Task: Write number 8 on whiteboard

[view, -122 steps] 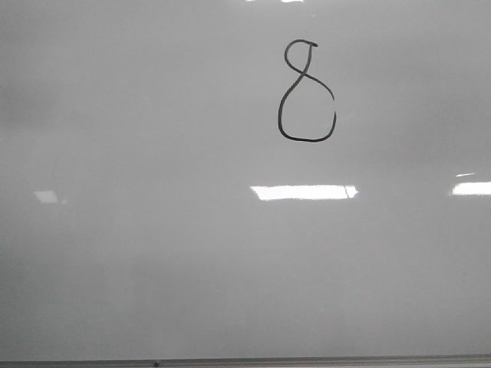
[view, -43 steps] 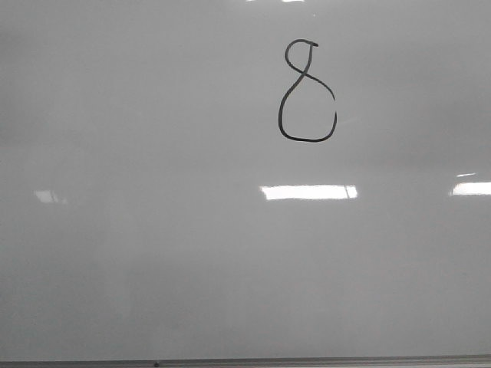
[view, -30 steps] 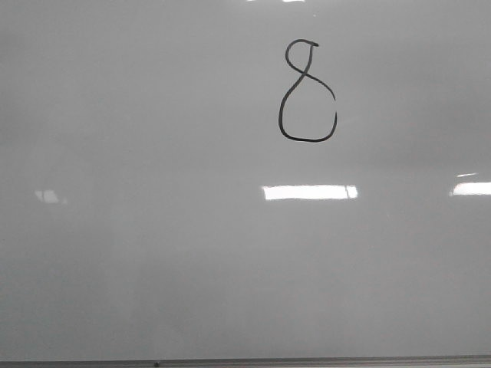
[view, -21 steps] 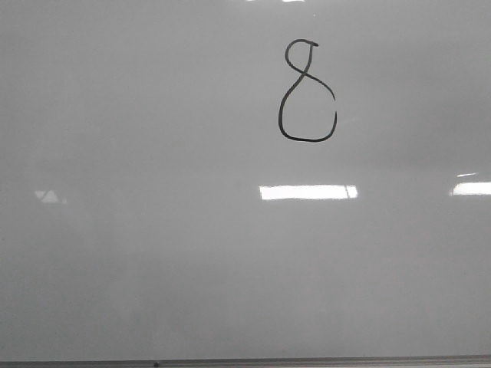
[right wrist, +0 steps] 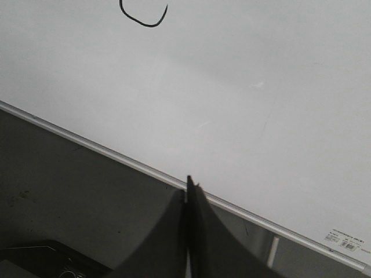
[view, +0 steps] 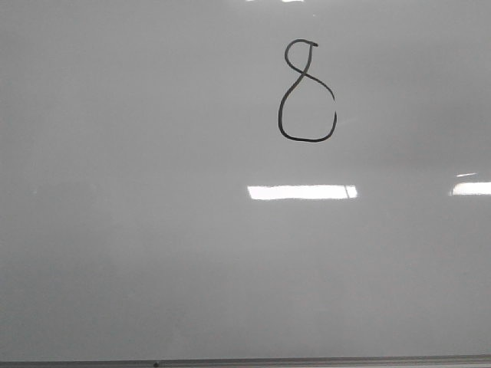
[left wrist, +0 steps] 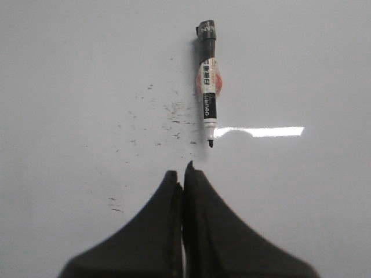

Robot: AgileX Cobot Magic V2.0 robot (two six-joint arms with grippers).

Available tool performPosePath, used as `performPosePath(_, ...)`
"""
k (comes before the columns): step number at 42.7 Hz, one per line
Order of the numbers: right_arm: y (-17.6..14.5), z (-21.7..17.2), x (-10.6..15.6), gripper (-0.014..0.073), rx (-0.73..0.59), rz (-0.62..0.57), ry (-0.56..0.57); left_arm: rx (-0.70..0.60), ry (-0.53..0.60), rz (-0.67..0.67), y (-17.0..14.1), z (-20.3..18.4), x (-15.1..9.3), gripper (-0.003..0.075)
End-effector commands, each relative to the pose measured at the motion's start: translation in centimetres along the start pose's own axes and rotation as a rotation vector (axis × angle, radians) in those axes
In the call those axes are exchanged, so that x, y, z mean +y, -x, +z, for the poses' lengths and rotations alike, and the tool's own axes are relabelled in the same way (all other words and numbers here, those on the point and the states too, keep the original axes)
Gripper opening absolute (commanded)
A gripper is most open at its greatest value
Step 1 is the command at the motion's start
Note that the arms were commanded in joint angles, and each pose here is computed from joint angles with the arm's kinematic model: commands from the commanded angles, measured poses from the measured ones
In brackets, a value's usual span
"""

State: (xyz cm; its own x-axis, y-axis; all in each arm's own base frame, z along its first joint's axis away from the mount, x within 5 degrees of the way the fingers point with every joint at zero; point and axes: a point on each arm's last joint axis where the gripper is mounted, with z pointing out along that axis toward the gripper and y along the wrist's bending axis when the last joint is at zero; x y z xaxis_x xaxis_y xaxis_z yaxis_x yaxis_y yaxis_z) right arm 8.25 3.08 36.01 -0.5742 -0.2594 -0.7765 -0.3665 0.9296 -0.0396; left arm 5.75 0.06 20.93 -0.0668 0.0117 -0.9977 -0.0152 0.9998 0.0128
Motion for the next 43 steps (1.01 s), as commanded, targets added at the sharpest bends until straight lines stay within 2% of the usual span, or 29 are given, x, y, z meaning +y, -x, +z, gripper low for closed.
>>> performPosePath(1,1.11,-0.52,-0.18,-0.0069,-0.089,-0.002,-0.016,-0.141,0.027,-0.011,1.06,-0.44,0.17,-0.0020)
performPosePath(14,1.08,-0.52,-0.18,-0.0069,-0.085,-0.002,-0.016,-0.216,0.009,-0.011,0.38,-0.30,0.09,-0.0020)
performPosePath(43,1.04,-0.51,-0.18,-0.0069,-0.081,-0.002,-0.016,-0.216,-0.011,-0.012,0.38,-0.30,-0.02,-0.0020)
